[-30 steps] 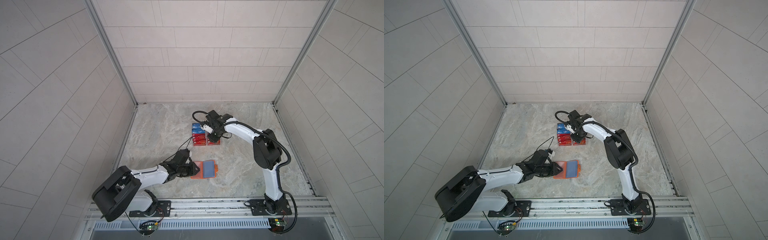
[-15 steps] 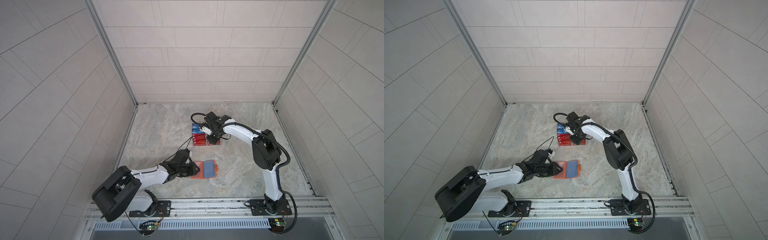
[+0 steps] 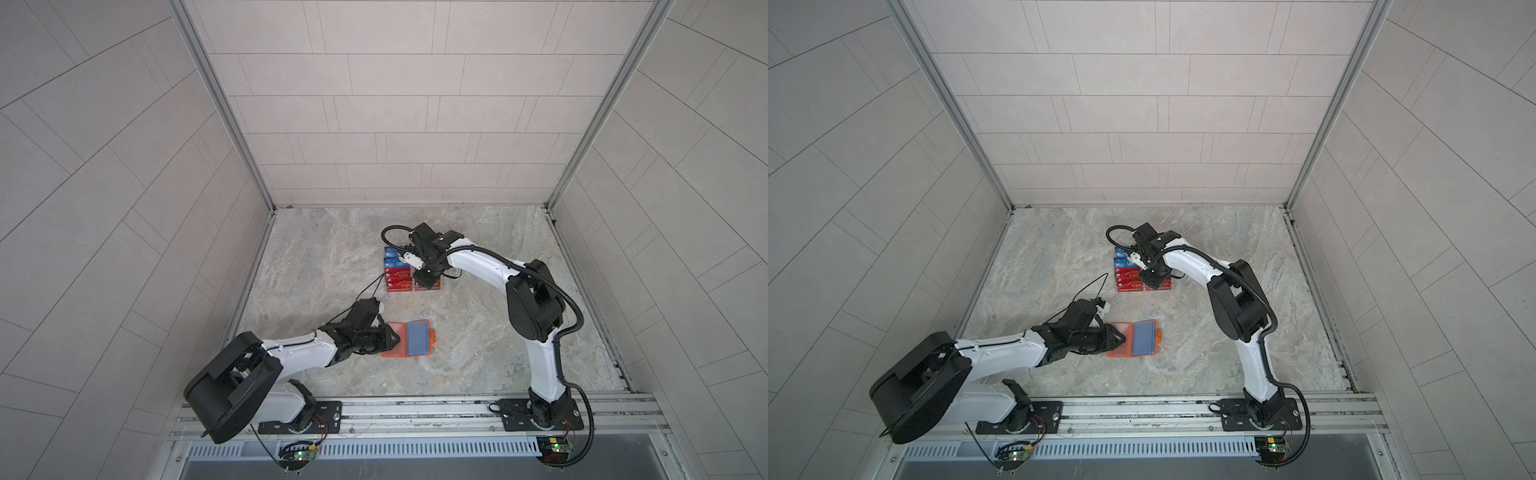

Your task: Put the credit cards into the card holder

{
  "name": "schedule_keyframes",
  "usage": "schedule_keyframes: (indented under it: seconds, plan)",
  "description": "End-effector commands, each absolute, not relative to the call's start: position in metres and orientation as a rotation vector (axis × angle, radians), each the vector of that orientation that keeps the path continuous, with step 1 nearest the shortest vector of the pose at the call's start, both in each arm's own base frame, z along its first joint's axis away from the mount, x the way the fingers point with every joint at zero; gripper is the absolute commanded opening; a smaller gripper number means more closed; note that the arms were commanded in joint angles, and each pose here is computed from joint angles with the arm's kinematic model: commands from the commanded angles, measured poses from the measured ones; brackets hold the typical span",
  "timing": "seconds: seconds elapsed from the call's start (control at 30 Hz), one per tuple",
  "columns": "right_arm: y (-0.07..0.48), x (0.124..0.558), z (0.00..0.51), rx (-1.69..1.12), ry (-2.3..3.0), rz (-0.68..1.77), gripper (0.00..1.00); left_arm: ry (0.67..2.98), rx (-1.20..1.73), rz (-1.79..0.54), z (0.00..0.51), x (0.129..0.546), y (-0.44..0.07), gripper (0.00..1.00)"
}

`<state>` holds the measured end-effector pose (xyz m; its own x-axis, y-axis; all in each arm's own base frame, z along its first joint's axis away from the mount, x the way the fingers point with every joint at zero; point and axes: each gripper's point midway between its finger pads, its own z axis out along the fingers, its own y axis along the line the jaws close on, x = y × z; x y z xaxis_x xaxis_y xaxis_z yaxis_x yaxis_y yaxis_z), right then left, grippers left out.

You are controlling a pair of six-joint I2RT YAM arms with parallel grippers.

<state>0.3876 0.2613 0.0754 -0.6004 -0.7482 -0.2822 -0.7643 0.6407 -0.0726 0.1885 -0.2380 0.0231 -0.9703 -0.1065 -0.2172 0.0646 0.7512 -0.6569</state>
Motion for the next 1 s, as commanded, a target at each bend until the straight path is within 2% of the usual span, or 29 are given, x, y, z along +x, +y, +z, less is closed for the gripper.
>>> schedule_keyframes:
  seconds: [0.0,0.3,0.83,0.97]
  plan:
    - [0.263,0.396,0.093,-1.248,2.513,0.044,0.41,2.770,-0.029,-0.979,0.010,0.177,-0.229,0.34]
    - [0.262,0.400,0.091,-1.253,2.506,0.022,0.42,2.771,-0.010,-0.995,0.011,0.178,-0.233,0.34]
    - [0.260,0.393,0.057,-1.314,2.575,0.006,0.42,2.773,-0.002,-0.999,0.010,0.177,-0.233,0.37]
    - [0.258,0.391,0.056,-1.319,2.579,-0.013,0.38,2.777,-0.005,-0.989,0.009,0.177,-0.232,0.36]
